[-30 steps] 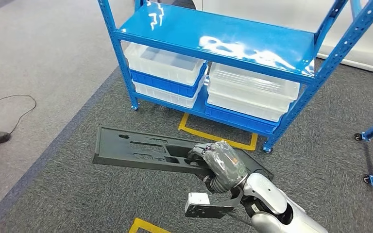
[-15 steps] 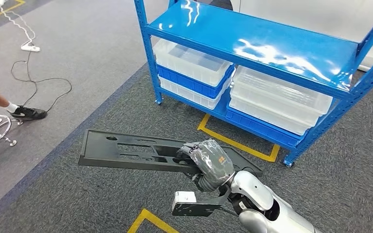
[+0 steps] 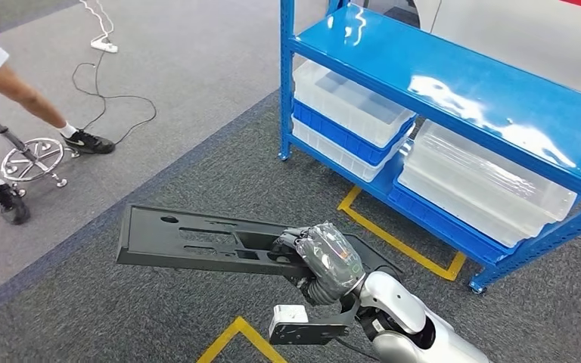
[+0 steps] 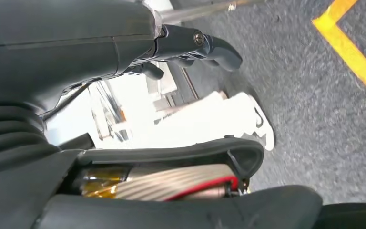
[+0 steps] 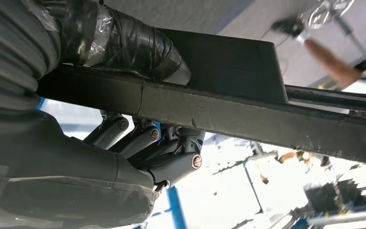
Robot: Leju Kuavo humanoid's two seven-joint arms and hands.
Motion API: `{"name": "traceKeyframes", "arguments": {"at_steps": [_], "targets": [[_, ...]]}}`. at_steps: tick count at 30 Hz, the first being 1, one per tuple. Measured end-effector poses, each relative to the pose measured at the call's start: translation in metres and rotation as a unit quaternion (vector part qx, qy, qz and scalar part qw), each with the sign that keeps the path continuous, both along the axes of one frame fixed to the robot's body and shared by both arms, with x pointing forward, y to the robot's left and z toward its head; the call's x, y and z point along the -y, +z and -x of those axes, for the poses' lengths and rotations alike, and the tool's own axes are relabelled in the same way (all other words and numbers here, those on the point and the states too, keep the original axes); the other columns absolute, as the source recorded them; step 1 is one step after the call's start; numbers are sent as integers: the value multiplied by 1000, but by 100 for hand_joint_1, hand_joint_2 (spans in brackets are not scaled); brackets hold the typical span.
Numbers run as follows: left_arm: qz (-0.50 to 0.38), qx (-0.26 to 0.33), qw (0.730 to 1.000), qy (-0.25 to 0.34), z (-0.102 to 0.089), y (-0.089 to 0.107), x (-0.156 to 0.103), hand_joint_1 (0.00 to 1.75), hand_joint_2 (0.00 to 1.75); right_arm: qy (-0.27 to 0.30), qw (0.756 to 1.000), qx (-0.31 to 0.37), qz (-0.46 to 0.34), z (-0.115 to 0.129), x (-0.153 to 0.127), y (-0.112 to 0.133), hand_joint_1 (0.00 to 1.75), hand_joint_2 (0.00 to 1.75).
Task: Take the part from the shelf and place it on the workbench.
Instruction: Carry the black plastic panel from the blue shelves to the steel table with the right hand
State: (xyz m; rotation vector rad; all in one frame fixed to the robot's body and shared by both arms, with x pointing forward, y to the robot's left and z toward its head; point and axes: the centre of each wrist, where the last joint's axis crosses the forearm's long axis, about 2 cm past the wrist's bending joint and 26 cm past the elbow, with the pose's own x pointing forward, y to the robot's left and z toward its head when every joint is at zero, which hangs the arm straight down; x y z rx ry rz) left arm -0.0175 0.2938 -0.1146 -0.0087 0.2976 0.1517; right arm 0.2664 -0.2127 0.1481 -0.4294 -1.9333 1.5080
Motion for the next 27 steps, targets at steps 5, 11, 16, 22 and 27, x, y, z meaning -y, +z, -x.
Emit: {"name": "traceKeyframes", "arguments": {"at_steps": [5,11,16,22,27], "targets": [[12,-5,1000,3,0,0,4,0,175,-2,1000,-8,5,1,3,-4,175,175],[6,-5,1000,9,5,0,3,0,175,-1,1000,-10,5,4,4,-7,175,175],[5,-4,1000,11,5,1,3,0,175,-1,1000,-17,7,8,6,-11,175,175],[7,22,1000,20,5,1,2,0,175,0,1000,-3,18,3,4,-6,175,175],[6,7,1000,28,5,1,5,0,175,8,1000,-8,9,-11,-13,10,175,175]]}}
